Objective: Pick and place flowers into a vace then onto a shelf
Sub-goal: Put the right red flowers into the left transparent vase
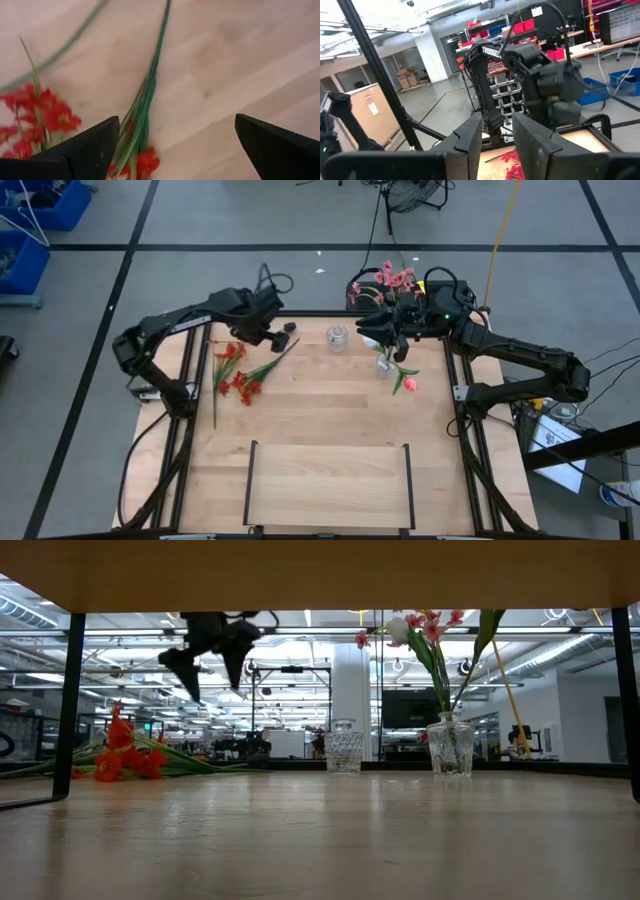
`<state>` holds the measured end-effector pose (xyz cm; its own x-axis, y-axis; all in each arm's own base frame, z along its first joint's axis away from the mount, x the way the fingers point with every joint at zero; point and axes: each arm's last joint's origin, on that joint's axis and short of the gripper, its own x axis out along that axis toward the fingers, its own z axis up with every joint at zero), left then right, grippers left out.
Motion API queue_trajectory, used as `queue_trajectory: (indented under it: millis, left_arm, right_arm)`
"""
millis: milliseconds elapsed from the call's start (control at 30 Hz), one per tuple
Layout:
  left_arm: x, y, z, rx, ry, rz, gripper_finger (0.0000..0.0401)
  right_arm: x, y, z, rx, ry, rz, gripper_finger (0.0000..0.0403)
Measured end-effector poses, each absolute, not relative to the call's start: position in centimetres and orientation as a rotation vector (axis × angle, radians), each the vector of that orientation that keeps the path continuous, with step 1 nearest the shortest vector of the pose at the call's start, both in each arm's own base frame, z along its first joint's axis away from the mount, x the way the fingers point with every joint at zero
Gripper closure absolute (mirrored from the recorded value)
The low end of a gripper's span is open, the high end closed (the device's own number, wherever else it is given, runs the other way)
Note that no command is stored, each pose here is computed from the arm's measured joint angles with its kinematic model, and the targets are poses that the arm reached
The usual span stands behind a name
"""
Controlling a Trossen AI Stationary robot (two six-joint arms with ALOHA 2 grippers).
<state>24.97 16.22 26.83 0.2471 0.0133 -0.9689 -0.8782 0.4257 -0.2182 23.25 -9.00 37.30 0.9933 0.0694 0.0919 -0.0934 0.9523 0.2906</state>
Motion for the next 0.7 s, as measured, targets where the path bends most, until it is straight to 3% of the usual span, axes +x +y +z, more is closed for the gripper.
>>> queue_trajectory:
  millis: [300,700]
  left_arm:
    - [26.8,15.8,22.5,-0.864,1.435,0.659,0.001]
    - [26.6,15.2,19.1,-0.832,1.599,0.629,0.0142]
  right_arm:
    - [23.3,-9.1,37.3,0.305,-0.086,0.033,0.0303]
    - [23.3,-9.1,37.2,0.306,-0.085,0.033,0.0303]
